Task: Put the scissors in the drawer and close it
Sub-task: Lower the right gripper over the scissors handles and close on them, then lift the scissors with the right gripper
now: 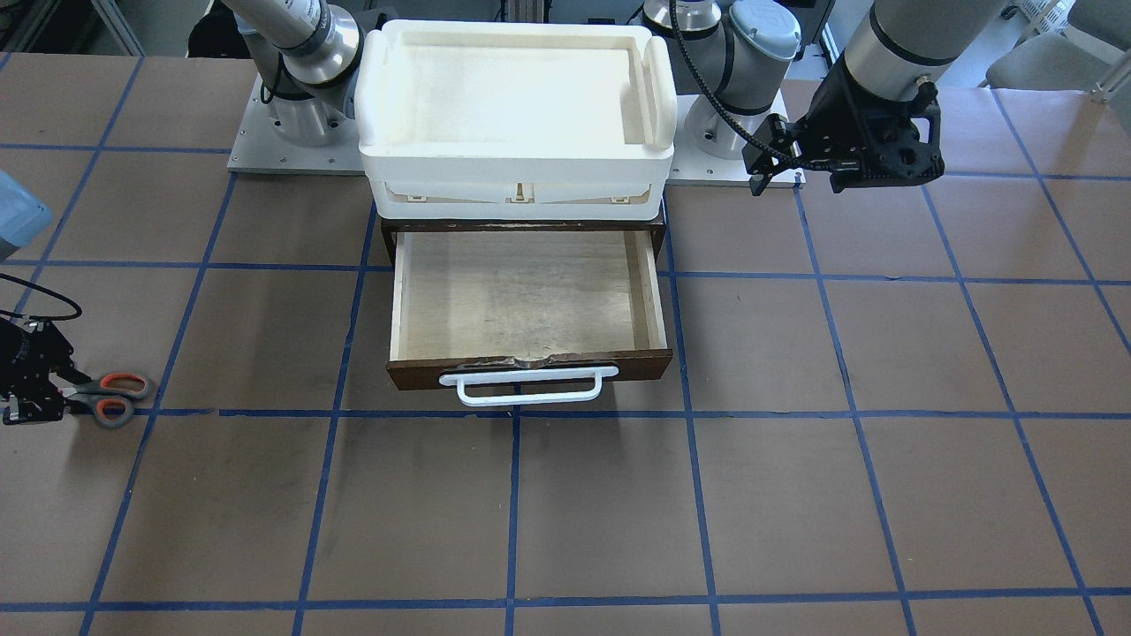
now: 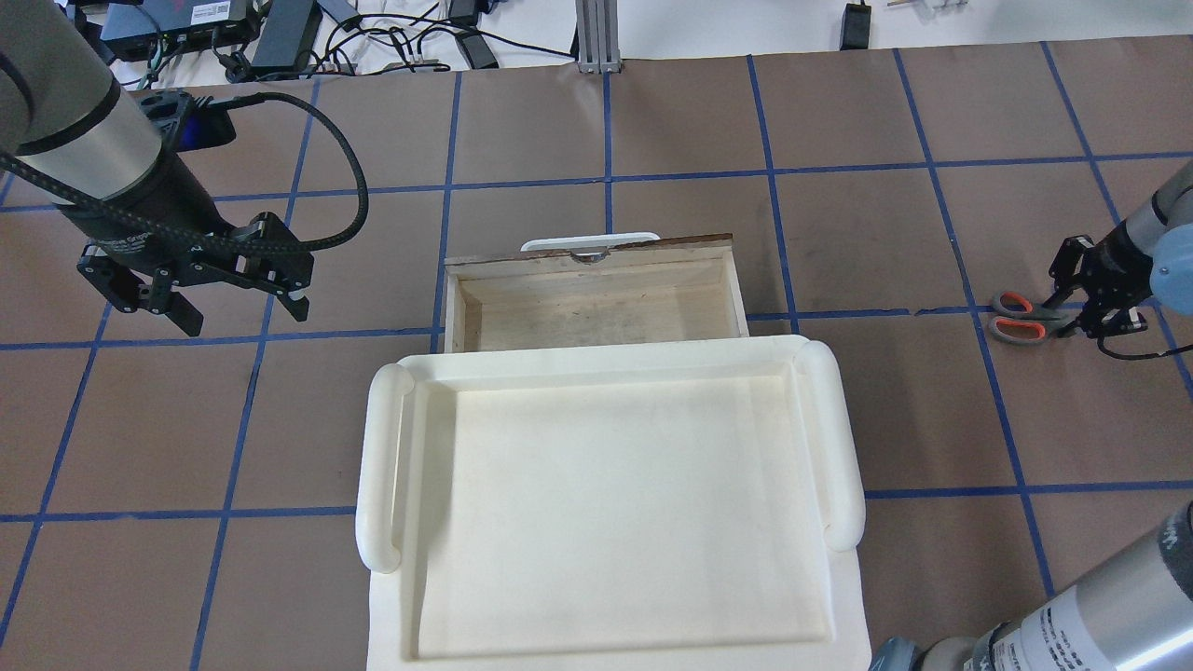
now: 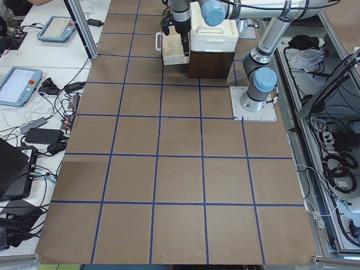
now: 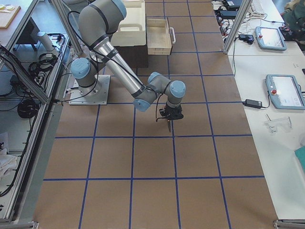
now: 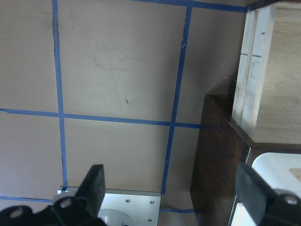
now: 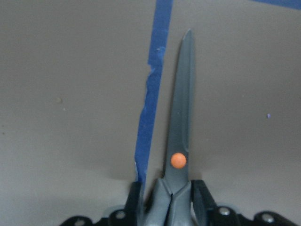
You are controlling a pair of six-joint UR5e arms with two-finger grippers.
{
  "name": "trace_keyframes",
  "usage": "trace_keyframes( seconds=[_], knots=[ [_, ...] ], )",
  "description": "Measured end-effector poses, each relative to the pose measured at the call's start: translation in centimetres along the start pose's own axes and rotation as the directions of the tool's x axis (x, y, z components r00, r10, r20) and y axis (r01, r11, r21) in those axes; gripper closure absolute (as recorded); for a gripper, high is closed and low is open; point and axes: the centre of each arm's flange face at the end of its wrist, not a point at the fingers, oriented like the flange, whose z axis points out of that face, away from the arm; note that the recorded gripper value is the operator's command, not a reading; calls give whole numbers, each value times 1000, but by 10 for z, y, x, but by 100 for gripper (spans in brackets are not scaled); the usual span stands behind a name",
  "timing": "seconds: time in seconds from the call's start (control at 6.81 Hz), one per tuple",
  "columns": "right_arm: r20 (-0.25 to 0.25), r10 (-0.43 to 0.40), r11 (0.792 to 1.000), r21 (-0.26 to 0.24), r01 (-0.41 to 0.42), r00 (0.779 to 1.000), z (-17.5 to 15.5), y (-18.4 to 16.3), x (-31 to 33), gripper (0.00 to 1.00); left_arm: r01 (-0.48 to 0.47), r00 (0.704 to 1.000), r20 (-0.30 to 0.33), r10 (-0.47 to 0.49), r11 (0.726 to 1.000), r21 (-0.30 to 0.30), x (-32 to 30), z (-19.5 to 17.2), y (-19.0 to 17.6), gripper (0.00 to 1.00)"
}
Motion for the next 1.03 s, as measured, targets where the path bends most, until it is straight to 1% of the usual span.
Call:
trace_keyframes(
  seconds=[0.15, 0.29, 0.59, 0.73, 1.03],
  knots=[
    [2, -1, 1000, 0, 1, 1000, 0, 0, 0, 83, -11, 1000, -1, 11, 1000, 2, -1, -1, 1, 0],
    [4, -1, 1000, -1, 1, 1000, 0, 0, 0, 87, -17, 1000, -2, 17, 1000, -5, -2, 1, 0, 0],
    [13, 0, 1000, -7, 0, 1000, -1, 0, -1, 100, -25, 1000, -7, 25, 1000, -18, 0, 7, -5, 0],
    [22, 0, 1000, -3, 0, 1000, -5, 1, -2, 100, -28, 1000, -11, 28, 999, -17, 2, 7, -5, 0],
    [55, -10, 1000, 28, 8, 998, -33, 5, -7, 100, -24, 1000, -15, 23, 1000, -17, 3, 9, -7, 0]
  ],
)
